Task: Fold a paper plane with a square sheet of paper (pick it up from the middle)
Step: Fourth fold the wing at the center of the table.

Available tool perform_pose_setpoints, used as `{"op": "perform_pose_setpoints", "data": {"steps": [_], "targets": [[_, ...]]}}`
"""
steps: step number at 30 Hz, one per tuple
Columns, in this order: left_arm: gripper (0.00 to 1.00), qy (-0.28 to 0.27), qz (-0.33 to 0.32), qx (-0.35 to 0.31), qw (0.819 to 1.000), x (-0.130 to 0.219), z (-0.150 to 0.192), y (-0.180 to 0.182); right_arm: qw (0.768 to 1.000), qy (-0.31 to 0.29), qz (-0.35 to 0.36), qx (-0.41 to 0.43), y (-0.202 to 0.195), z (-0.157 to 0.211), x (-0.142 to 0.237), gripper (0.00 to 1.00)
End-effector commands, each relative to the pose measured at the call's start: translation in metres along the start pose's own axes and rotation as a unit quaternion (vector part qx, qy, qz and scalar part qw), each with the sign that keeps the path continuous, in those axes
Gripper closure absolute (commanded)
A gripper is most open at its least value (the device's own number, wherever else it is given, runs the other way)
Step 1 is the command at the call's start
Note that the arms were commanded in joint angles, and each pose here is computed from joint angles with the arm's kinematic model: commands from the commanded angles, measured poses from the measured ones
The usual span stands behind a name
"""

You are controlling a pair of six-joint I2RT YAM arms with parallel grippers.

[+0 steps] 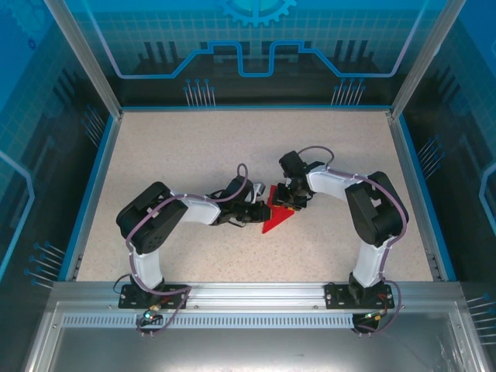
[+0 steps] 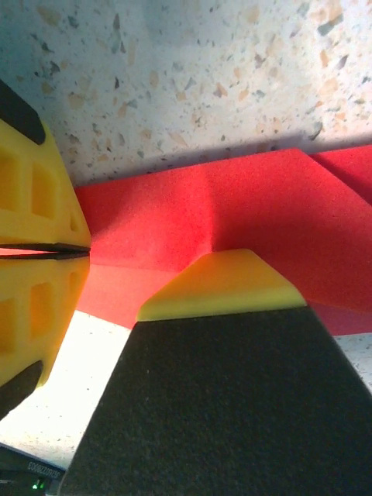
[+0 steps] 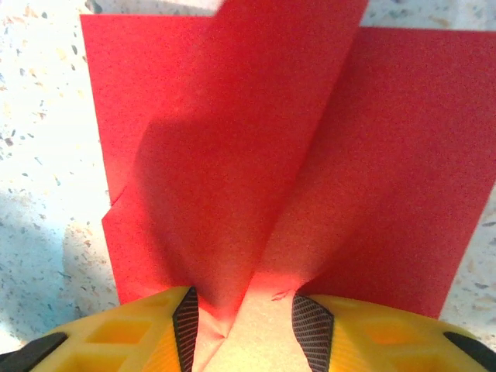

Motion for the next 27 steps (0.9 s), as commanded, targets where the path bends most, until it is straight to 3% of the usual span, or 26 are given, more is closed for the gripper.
{"op": "perform_pose_setpoints", "data": {"steps": [1,11,20,27], "targets": [[0.89,0.009,-0.024,-0.004,1.000,-0.004,0.002,0.006,0.990,0.065,0.122,-0.014,-0.045,0.032,-0.044,0.56],[0.90,0.008,-0.031,-0.016,0.999,0.002,0.001,0.001,0.987,0.075,0.144,-0.015,-0.049,0.036,-0.054,0.57],[0.92,-0.033,-0.004,-0.032,0.999,0.025,-0.010,-0.020,0.986,0.079,0.143,-0.014,-0.047,0.037,-0.058,0.56],[0.93,-0.032,0.026,-0.023,0.999,0.020,-0.007,-0.022,0.987,0.081,0.137,-0.014,-0.046,0.038,-0.058,0.55]]}}
Point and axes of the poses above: each hand's point on the last joint's axis, 136 mm out from that joint toward the fingers, its own x axis back along the fingers, its own y axis along the line the jaws close on, z = x × y, the point moved 6 cm from there along x, back along the fingers, and after that the axes turned 1 degree about x, right-handed, at the moved point
